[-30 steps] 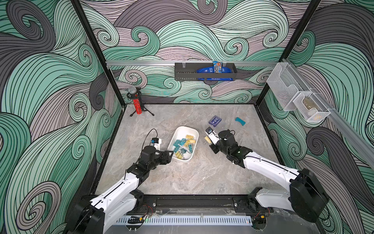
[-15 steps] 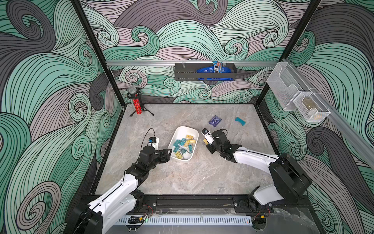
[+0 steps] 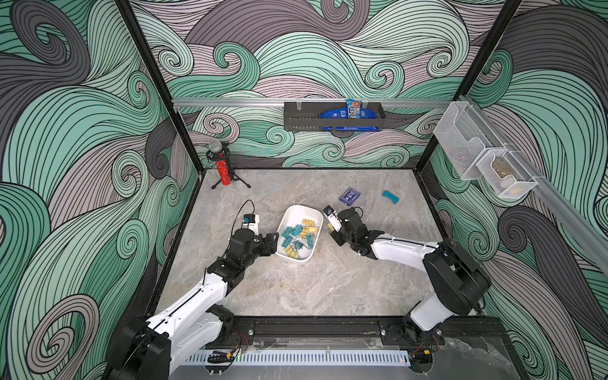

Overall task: Take out the binder clips from the storage box
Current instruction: Place the binder clip at the center of the board.

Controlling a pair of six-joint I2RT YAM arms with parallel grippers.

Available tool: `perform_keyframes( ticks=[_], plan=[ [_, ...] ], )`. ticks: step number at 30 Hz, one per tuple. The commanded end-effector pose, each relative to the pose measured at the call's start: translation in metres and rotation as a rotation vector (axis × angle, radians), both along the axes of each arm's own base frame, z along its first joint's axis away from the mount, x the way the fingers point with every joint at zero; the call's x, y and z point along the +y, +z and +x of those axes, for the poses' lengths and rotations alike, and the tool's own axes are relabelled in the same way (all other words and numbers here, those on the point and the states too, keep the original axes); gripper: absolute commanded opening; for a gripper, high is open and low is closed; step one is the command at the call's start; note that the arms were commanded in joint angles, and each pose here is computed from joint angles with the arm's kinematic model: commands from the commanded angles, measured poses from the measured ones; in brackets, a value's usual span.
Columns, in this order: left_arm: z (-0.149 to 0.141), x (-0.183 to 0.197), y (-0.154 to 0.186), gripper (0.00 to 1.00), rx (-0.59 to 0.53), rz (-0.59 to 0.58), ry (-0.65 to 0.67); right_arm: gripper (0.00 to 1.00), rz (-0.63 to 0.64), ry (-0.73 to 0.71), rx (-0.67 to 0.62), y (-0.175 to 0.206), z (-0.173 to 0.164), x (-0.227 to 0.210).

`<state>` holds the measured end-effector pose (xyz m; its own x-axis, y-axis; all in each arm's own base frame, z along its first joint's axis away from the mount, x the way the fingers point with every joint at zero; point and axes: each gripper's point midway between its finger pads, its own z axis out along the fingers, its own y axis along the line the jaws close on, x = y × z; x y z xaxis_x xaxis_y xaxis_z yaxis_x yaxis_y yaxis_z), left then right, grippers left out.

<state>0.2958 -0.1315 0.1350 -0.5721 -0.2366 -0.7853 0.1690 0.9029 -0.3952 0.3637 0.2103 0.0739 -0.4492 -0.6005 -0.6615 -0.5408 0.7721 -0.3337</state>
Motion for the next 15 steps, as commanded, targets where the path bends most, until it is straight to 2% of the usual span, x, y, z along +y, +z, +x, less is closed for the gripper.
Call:
perform_keyframes(
  ticks=[1, 5, 15],
  plan=[
    [-0.001, -0.006, 0.002, 0.74, 0.005, -0.022, -0.017, 0.0, -0.033, 0.003, -0.018, 0.001, 0.003, 0.005],
    [-0.009, -0.012, -0.012, 0.73, 0.015, -0.066, -0.049, 0.0, -0.058, 0.006, -0.013, -0.004, -0.001, 0.002],
    [-0.017, -0.012, -0.037, 0.71, 0.061, -0.052, -0.07, 0.0, -0.09, 0.015, 0.006, -0.015, -0.006, 0.002]
  ],
)
